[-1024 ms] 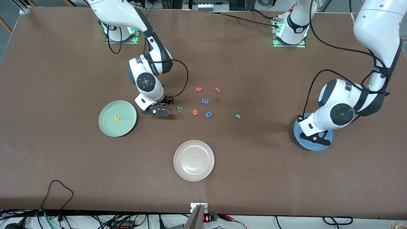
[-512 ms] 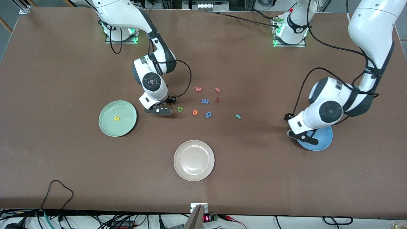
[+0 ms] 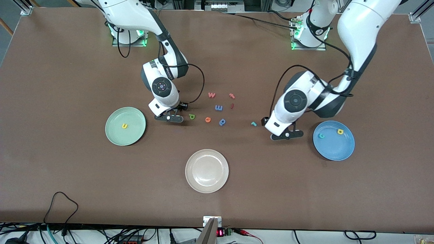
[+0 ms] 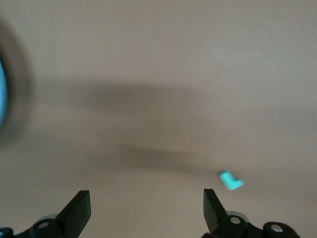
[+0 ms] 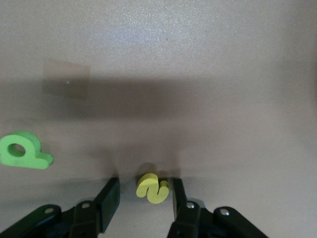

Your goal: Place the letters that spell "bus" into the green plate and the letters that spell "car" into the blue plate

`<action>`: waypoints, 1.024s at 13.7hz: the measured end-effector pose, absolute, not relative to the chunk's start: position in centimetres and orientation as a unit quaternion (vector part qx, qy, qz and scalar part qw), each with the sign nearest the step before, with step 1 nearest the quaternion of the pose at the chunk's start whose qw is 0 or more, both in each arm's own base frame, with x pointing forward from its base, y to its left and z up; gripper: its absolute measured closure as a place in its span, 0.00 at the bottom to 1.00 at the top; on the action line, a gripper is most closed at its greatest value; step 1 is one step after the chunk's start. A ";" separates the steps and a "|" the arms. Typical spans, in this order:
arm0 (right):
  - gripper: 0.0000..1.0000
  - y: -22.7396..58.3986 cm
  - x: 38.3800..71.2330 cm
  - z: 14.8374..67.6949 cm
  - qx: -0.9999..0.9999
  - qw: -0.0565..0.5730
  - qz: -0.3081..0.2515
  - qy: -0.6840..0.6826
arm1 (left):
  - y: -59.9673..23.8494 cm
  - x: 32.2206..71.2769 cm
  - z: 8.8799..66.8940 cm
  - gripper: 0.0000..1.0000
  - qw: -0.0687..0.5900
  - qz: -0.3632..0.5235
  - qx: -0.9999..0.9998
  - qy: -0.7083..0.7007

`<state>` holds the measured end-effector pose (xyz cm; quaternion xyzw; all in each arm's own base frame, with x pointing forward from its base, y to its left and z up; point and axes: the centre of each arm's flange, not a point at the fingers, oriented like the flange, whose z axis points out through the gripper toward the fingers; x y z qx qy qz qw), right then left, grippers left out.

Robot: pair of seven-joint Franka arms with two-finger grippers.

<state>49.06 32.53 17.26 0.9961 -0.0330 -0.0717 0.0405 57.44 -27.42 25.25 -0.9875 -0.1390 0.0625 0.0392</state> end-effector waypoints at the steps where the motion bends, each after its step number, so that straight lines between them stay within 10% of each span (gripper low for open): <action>1: 0.58 32.5 49.1 17.2 0.996 0.040 -0.072 -0.034 | -28.4 57.2 24.7 0.00 0.033 0.059 -0.979 -0.193; 5: 0.69 32.3 49.2 17.3 0.996 0.041 -0.072 -0.036 | -32.3 55.3 21.4 0.02 -0.023 0.050 -0.948 -0.313; 9: 0.71 32.2 49.8 18.6 0.997 0.034 -0.063 -0.037 | -32.3 54.3 19.3 0.38 -0.014 0.044 -0.955 -0.294; 14: 0.71 24.1 56.3 25.8 0.996 0.032 -0.078 -0.028 | -32.6 54.0 17.3 0.48 -0.015 0.032 -0.962 -0.270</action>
